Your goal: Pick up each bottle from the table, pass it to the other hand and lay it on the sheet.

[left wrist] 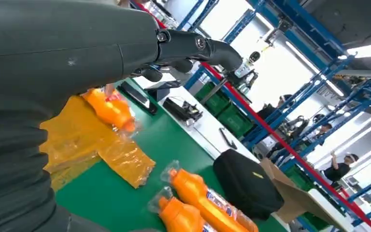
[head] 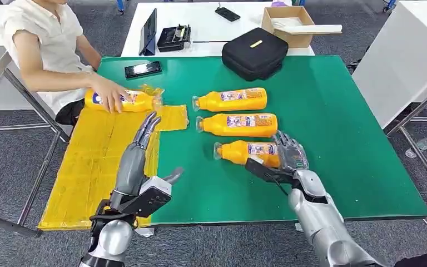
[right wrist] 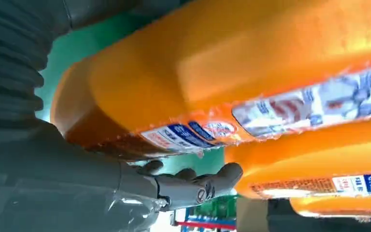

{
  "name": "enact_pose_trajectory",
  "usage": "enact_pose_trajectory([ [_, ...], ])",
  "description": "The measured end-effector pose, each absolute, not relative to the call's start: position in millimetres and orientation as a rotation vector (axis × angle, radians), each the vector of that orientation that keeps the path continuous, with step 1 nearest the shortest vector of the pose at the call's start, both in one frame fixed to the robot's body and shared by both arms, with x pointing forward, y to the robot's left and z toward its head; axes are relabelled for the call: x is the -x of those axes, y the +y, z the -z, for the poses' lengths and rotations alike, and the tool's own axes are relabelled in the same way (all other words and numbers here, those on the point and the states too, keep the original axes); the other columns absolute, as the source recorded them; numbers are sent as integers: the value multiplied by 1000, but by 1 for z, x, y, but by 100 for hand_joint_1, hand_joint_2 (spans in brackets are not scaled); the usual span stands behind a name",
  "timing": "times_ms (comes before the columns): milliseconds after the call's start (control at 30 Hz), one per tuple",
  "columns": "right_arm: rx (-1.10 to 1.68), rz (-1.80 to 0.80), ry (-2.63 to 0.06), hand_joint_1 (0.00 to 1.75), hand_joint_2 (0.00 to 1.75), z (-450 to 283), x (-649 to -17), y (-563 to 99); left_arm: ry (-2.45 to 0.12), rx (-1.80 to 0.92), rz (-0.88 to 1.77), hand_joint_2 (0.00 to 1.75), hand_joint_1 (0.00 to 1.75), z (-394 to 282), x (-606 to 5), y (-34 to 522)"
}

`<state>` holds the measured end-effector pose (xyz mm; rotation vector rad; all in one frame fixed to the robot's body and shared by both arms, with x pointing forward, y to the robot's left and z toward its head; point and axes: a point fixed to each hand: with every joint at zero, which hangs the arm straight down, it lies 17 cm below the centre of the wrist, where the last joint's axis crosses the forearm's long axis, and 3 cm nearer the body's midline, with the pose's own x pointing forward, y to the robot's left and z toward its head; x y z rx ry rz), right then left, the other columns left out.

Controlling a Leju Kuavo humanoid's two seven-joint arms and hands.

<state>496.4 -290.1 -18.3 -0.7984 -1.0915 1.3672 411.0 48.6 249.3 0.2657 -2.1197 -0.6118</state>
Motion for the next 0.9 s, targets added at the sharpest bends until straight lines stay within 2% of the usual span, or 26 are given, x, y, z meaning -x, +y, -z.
enact_pose_trajectory([
  [300,651,-1417,-971,175,175,32,-495,-337,-2157,-229,596,175,0,-260,-412,45],
  [433,427,-1310,-1028,175,175,31,-477,-351,-2164,-124,553,175,0,-262,-412,41],
  [600,375,-1247,-1049,175,175,24,-466,-375,-2158,-68,537,175,0,-260,-410,36],
  [767,347,-1172,-1214,175,175,9,-458,-355,-2138,43,421,175,0,-260,-411,39],
  [900,315,-1138,-1377,175,175,-8,-448,-301,-2031,221,292,175,0,-241,-414,39],
])
